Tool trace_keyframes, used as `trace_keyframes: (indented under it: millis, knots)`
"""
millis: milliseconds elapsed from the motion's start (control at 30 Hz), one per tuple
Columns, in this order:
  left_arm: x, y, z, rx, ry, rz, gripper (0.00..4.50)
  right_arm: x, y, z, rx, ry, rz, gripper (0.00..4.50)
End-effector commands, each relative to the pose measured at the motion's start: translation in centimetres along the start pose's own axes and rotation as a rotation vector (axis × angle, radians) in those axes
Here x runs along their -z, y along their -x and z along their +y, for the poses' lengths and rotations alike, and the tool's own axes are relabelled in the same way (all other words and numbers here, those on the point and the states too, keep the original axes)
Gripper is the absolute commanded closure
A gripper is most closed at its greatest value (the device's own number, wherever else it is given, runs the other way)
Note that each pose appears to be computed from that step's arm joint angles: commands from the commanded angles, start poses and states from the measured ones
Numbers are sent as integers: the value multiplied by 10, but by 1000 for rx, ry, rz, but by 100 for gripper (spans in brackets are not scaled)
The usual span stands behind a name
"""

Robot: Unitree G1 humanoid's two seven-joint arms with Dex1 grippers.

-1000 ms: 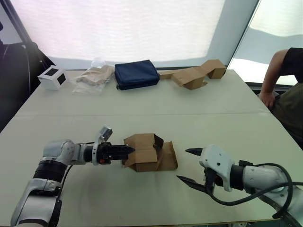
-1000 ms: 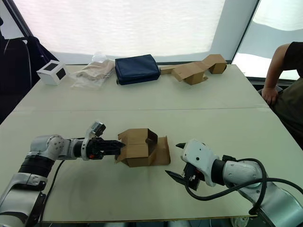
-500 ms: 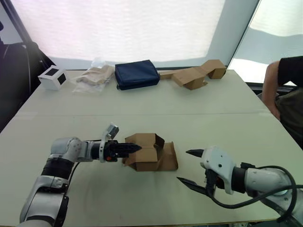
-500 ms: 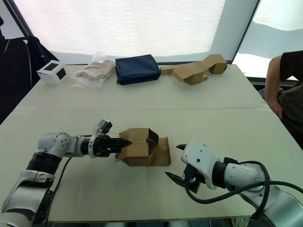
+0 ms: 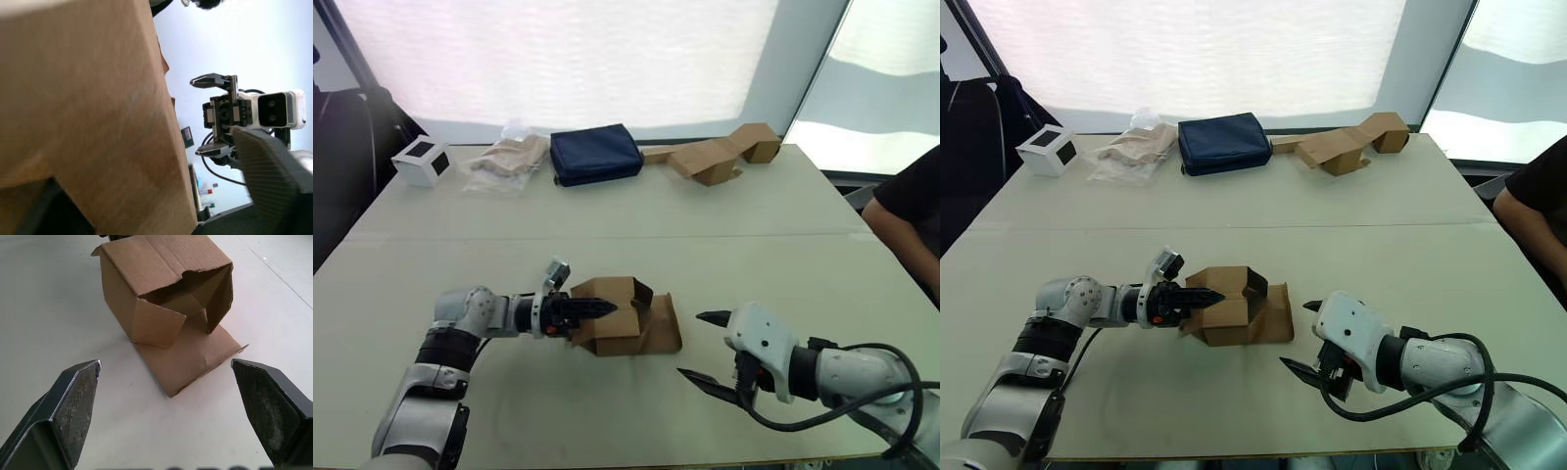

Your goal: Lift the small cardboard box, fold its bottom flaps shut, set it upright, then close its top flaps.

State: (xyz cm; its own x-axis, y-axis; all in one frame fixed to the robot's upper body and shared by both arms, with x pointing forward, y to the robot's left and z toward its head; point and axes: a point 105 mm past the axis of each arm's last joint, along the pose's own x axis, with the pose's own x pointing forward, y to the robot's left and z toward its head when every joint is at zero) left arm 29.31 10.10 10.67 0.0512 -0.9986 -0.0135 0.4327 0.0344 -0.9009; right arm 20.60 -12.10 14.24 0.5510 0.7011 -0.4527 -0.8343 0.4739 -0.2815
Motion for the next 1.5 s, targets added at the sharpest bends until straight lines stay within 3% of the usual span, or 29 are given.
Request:
trace_keyframes:
  millis: [33, 200, 400, 633, 667, 800, 1000, 1033, 1500]
  knots:
    - [-7, -3, -11, 33, -20, -9, 243, -5, 2, 1, 11, 37, -18, 0]
    - [-7, -6, -14, 33, -28, -8, 426, -4, 2, 2, 8, 37, -17, 0]
    - [-19, 0, -25, 30, -131, -51, 426, -6, 2, -1, 18, 5, -45, 0]
    - [-49, 9, -61, -29, -549, 31, 426, -32, 11, -40, 155, -222, -286, 0]
    - [-55, 9, -68, -30, -606, 49, 440, -38, 13, -49, 183, -249, -328, 52]
    - [-78, 8, -104, -17, -898, 180, 440, -93, 24, -85, 271, -365, -654, 188]
    - [-87, 3, -127, 39, -1016, 306, 440, -135, 39, -102, 274, -413, -829, 420]
    - [-87, 2, -128, 44, -1022, 313, 440, -137, 40, -103, 279, -409, -828, 437]
    - [-91, -12, -126, 94, -1086, 275, 440, -117, 12, -89, 302, -311, -617, 437]
